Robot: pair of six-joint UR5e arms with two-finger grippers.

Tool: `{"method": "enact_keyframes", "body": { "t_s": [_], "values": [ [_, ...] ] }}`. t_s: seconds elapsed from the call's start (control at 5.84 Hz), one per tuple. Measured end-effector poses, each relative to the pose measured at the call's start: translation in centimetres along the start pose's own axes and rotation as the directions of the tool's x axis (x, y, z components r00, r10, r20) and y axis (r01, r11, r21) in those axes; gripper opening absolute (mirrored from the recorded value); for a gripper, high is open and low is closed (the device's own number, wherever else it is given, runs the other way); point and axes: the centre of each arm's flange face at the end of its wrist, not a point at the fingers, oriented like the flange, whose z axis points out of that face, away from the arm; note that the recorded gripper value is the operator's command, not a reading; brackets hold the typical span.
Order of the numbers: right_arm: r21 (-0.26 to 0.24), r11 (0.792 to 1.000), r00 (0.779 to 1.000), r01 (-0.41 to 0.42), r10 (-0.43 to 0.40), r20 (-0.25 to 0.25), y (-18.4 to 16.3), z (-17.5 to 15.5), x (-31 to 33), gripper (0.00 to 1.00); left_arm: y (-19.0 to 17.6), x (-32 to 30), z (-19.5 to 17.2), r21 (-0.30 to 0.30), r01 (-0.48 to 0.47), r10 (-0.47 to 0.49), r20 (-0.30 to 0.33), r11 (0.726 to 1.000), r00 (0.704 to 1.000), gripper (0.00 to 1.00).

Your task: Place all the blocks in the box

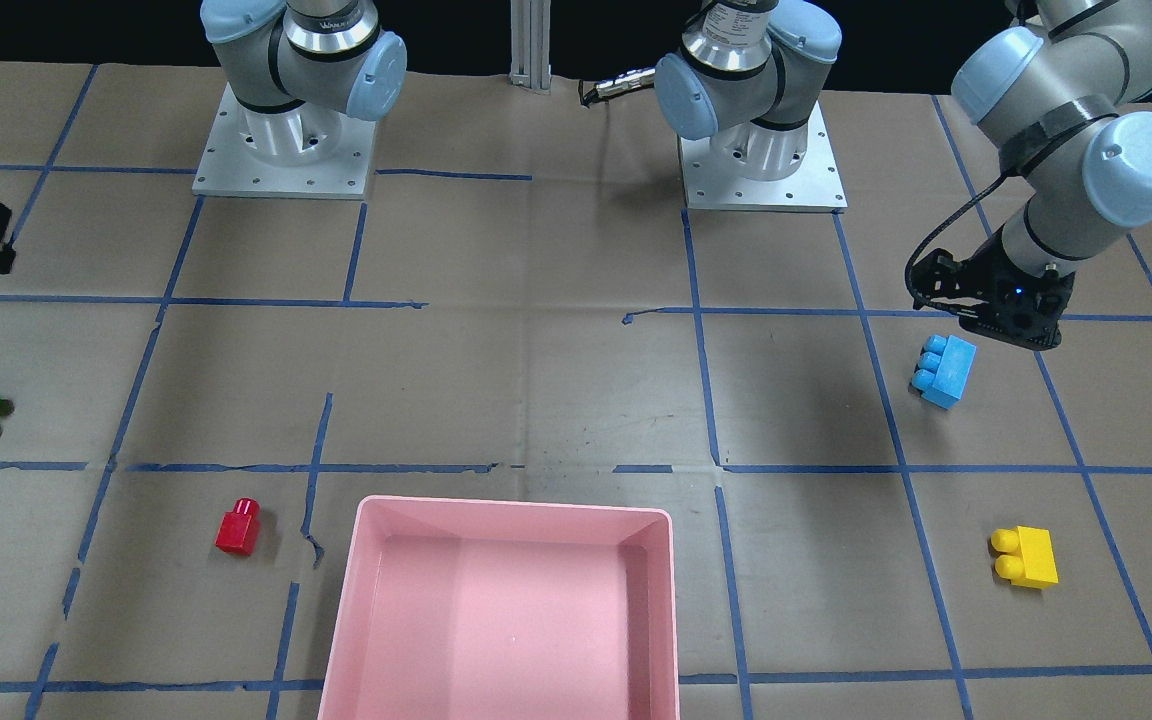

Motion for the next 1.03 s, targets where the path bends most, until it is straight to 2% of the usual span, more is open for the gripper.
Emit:
{"method": "enact_keyframes", "body": {
  "t_s": [0.17,0.34,0.51,0.68,0.86,1.03],
  "values": [
    [-0.004,1.000,1.000,-0.021,0.021,0.010,0.2,2.1,7.8,1.00,-0.2,-0.6,2.0,0.008,-0.010,0.009,0.002,1.000,1.000,0.96],
    [0.002,0.999,0.999,-0.043,0.043,0.011,0.9,4.3,14.4,1.00,-0.8,-1.4,3.6,0.015,-0.064,0.064,0.007,0.998,0.998,0.95],
    [0.005,0.997,0.997,-0.072,0.072,0.009,1.0,6.4,17.6,0.99,-1.5,-2.2,4.9,0.024,-0.132,0.132,0.014,0.991,0.991,0.95],
    [0.010,0.995,0.995,-0.097,0.097,0.006,0.8,9.3,18.6,1.00,-1.8,-3.3,6.2,0.035,-0.186,0.185,0.020,0.982,0.983,0.95],
    [0.037,0.993,0.994,-0.112,0.113,-0.014,0.5,13.2,18.9,1.00,-1.7,-4.5,7.5,0.048,-0.220,0.219,0.015,0.974,0.976,0.94],
    [0.057,0.993,0.995,-0.099,0.100,-0.028,0.4,17.2,18.8,1.00,-1.7,-5.0,8.4,0.059,-0.239,0.238,0.011,0.969,0.971,0.95]
  ]
}}
